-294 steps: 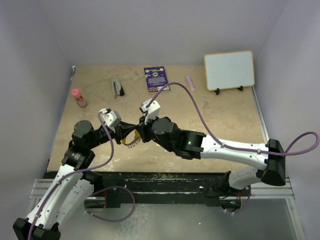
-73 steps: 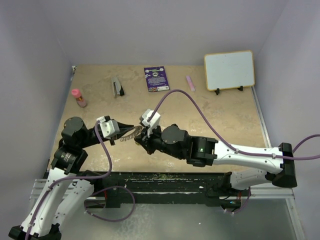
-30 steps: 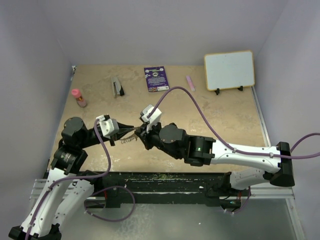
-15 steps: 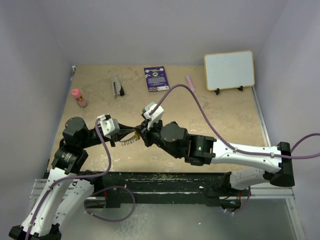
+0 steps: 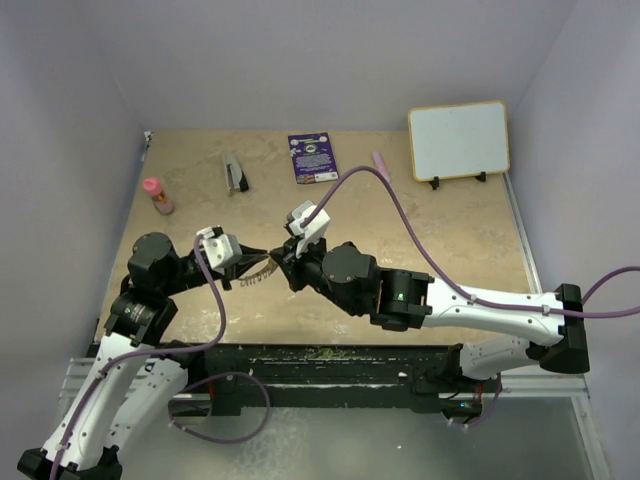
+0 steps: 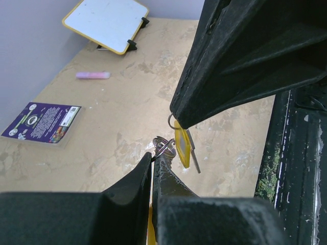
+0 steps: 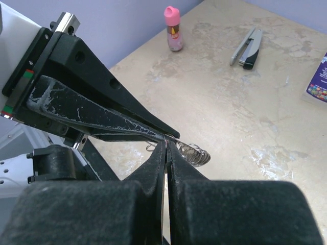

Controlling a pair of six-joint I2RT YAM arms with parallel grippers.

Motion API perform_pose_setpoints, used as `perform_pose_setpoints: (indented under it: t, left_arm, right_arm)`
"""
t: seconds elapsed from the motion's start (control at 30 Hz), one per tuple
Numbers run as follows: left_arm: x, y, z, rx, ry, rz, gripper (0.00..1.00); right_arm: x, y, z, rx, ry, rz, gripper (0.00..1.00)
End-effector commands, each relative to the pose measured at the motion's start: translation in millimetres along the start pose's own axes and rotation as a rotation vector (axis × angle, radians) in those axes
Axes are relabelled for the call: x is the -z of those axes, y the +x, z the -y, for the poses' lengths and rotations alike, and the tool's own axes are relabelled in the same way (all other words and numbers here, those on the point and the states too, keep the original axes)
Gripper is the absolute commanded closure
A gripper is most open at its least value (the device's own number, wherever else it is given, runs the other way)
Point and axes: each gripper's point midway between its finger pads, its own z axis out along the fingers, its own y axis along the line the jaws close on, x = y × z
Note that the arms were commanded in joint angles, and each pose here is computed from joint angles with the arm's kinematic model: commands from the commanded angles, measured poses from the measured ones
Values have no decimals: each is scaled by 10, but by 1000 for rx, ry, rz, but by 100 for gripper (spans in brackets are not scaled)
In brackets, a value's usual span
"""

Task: Put the keys on the keyring

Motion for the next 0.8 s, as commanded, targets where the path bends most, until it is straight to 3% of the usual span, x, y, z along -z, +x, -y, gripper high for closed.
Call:
perform_pose_setpoints:
  t: [0.0, 0.37, 0.67, 0.77]
  left_arm:
    - [-10, -96, -123, -68, -50, 28, 97]
    - [3, -307, -168, -82, -69, 72, 97]
    - [70, -517, -461, -124, -232, 121, 97]
    - [63, -594, -412, -116, -205, 145, 97]
  right_arm:
    - [60, -414, 4, -69, 14, 105, 100]
    - [35, -375, -20, -79, 4, 110, 100]
    - [67, -396, -12, -84, 0, 114, 100]
    - [74, -402, -4, -84, 3, 115, 100]
